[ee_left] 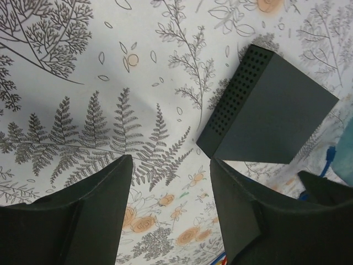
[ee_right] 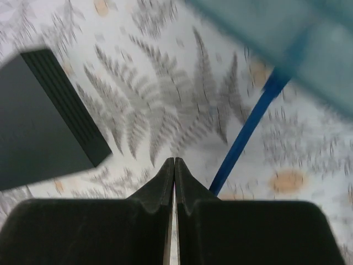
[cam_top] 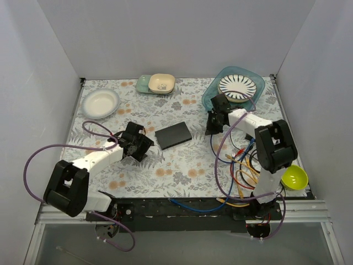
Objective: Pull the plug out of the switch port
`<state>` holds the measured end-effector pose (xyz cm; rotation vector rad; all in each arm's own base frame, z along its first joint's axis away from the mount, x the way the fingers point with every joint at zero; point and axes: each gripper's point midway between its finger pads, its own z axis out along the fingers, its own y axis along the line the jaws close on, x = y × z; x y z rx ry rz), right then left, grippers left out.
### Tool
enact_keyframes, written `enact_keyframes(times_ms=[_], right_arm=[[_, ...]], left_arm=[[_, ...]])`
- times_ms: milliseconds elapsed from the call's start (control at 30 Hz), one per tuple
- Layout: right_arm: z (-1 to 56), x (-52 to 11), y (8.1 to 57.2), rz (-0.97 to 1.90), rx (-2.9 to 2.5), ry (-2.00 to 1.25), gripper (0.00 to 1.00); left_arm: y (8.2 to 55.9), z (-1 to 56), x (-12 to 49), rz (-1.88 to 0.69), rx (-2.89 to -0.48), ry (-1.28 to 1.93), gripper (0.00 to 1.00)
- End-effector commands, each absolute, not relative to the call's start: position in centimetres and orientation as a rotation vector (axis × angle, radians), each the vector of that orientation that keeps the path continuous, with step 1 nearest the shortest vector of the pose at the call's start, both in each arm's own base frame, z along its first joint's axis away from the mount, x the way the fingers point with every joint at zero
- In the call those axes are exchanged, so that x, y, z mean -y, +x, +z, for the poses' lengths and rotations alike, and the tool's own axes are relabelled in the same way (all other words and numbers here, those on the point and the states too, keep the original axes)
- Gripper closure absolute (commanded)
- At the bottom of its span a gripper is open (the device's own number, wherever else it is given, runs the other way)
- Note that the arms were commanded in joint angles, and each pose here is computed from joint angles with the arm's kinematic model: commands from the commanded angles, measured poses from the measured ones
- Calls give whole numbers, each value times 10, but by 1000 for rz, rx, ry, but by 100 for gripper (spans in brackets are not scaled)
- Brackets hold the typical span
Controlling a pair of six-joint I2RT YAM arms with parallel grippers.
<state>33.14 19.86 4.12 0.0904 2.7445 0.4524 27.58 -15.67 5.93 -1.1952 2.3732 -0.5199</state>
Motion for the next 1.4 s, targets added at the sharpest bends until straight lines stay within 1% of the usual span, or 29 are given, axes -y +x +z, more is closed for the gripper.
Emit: enact_keyframes(times_ms=[0, 133, 167, 200, 267, 400, 500, 733, 867, 1067, 1167, 1200, 1367], right_arm=[[40, -223, 370, 507, -2725, 14, 92], [36, -242, 392, 561, -2702, 2, 92], [23, -243, 393, 555, -2731, 6, 92], [31, -251, 405, 580, -2713, -12, 92], [17, -257, 405, 583, -2752, -42, 92], [13, -280, 400, 665, -2758, -116, 92], [4, -296, 381, 698, -2789, -184, 92], [-8, -327, 296, 766, -2837, -334, 93], [-7, -333, 262, 803, -2849, -397, 93], [-6, -319, 230, 808, -2865, -430, 93], [-13, -307, 218, 792, -2891, -433, 93], [-15, -305, 212, 797, -2900, -437, 93], [-25, -289, 182, 808, -2939, -449, 93]], left_arm=[[287, 54, 160, -540, -2391, -1229, 43], [296, 37, 159, -531, -2417, -1272, 44], [303, 39, 163, -541, -2420, -1261, 44], [305, 29, 164, -520, -2449, -1260, 45], [309, 24, 169, -517, -2480, -1237, 47], [306, 17, 183, -589, -2553, -1216, 50], [301, 16, 186, -622, -2568, -1187, 52], [296, 22, 182, -625, -2571, -1100, 57], [293, 27, 180, -633, -2567, -1071, 58], [281, 26, 178, -655, -2569, -1052, 65], [263, 22, 177, -691, -2586, -1060, 69], [250, 15, 175, -682, -2609, -1074, 69], [224, 14, 168, -700, -2602, -1065, 70]])
